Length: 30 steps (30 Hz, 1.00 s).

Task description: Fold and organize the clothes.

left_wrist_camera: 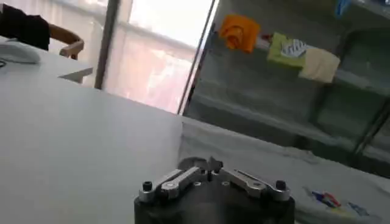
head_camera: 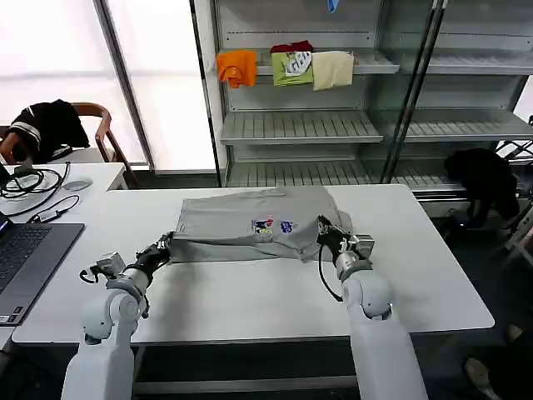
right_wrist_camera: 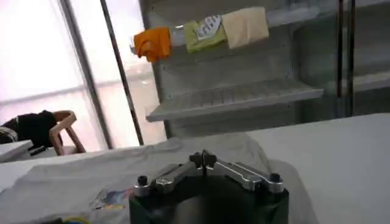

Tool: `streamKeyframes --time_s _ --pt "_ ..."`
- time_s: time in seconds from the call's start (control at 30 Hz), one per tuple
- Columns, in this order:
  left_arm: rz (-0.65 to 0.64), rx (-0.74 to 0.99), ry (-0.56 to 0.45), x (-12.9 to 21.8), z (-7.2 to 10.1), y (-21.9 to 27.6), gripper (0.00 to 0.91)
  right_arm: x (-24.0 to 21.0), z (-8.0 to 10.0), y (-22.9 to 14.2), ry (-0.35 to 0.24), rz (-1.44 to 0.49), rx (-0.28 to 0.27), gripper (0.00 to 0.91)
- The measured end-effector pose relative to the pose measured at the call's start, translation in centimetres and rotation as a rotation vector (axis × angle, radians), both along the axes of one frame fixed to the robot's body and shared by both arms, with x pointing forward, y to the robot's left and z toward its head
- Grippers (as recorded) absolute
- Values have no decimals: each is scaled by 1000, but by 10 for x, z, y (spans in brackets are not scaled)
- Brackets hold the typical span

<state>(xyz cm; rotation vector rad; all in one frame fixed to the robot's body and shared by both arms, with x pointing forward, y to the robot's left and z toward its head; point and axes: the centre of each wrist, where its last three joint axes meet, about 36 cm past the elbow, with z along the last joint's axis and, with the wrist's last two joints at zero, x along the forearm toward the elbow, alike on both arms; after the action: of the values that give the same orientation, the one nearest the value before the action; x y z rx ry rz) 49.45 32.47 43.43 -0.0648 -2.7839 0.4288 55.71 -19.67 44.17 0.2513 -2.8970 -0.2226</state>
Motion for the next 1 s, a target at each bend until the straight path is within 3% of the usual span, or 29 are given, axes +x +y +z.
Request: streamKeyframes --time_s 0.27,0.33,0.37,0.4,0.43,0.47,0.5,0.83,1.0 --pt "-7 43 2 7 1 -3 10 11 1 -4 6 -14 -3 0" --pt "-7 55 -1 8 2 -3 81 12 1 -5 5 -16 -4 0" --pt "-7 61 -2 8 3 -3 343 12 2 -5 4 -18 -5 0" --pt "-7 68 -3 9 4 -4 675 13 2 -5 4 -20 -6 0" --pt "-8 74 -4 9 4 -4 907 14 3 -5 5 -22 -5 0" --pt "-8 80 -7 9 6 -4 907 15 3 -4 5 -26 -5 544" --pt "-8 87 -10 9 7 -4 907 16 3 -4 4 -30 -5 907" --pt "-2 139 -26 5 11 -4 907 17 7 -8 -41 -70 3 907" --pt "-8 164 -29 -1 13 -4 907 8 14 -15 -41 -70 -27 907"
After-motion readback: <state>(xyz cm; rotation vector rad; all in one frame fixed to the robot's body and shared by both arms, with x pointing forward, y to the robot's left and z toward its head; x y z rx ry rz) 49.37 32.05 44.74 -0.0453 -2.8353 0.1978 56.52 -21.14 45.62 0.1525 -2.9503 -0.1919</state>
